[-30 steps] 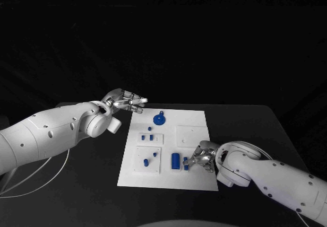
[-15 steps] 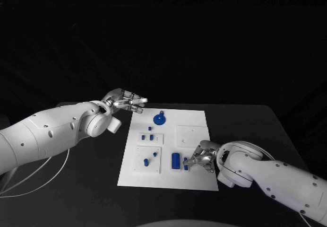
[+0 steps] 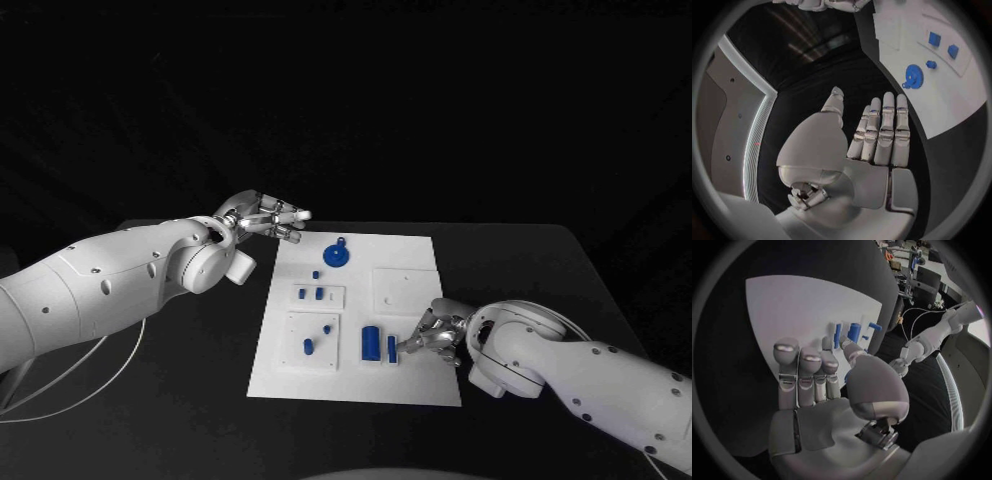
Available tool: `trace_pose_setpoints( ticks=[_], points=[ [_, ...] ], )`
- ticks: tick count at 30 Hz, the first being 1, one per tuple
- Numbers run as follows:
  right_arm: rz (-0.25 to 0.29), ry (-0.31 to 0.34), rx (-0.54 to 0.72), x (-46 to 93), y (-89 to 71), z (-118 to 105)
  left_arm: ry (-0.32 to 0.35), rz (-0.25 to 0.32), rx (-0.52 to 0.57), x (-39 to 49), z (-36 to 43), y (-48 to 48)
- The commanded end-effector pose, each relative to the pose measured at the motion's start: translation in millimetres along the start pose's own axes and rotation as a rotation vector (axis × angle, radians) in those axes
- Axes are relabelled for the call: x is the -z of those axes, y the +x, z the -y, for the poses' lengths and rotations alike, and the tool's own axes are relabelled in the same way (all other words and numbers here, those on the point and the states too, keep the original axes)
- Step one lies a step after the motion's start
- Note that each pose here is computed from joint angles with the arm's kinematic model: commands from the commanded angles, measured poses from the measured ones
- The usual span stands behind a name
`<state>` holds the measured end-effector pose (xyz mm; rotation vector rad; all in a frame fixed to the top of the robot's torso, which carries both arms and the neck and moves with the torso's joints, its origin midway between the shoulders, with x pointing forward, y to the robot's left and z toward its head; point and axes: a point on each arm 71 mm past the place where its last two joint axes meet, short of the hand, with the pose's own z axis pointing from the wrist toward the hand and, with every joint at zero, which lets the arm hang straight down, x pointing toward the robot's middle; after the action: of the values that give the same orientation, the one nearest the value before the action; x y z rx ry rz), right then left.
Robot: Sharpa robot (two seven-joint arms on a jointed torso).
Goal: Assemble the parts on the task board
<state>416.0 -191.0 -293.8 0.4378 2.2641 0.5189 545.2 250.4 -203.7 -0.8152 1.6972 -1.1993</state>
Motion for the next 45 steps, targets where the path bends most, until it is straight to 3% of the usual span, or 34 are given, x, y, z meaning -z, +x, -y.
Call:
trace_pose_setpoints(
  ticks=[1,3,8,11,16,21,26,32,33,36,40,45],
  points=[
    [0.043,-0.1,-0.102,1.1,-13.7,0,0.047,0.035,0.026,-0.8,4.1,-1.1],
    [0.06,-0.138,-0.139,1.0,-21.5,0,0.056,0.048,0.041,-1.2,4.8,-1.7],
    [0.124,-0.314,-0.341,-5.0,-64.3,0,0.08,0.105,0.098,-2.6,5.9,-6.5],
    [0.178,-0.385,-0.454,-11.3,-91.6,3,0.084,0.139,0.13,-4.9,4.7,-11.8],
    [0.303,-0.449,-0.628,-30.4,-133.0,13,0.078,0.193,0.185,-9.1,-0.2,-25.6],
    [0.404,-0.48,-0.786,-50.1,-155.2,28,0.075,0.22,0.216,-14.5,-3.6,-35.1],
    [0.448,-0.496,-0.85,-60.6,-162.6,38,0.079,0.227,0.236,-23.4,-4.1,-35.7],
    [0.451,-0.519,-0.87,-64.6,-162.8,37,0.088,0.224,0.246,-28.5,-3.9,-34.7],
    [0.44,-0.433,-0.82,-66.0,-160.6,42,0.056,0.239,0.203,-27.1,-6.2,-35.5],
    [0.446,-0.442,-0.822,-64.7,-160.4,39,0.058,0.242,0.206,-26.1,-6.8,-32.3],
    [0.461,-0.467,-0.828,-60.6,-158.9,30,0.064,0.252,0.218,-22.8,-8.6,-22.5],
    [0.492,-0.517,-0.849,-49.9,-151.5,9,0.076,0.277,0.243,-13.0,-11.6,0.9]
  ],
)
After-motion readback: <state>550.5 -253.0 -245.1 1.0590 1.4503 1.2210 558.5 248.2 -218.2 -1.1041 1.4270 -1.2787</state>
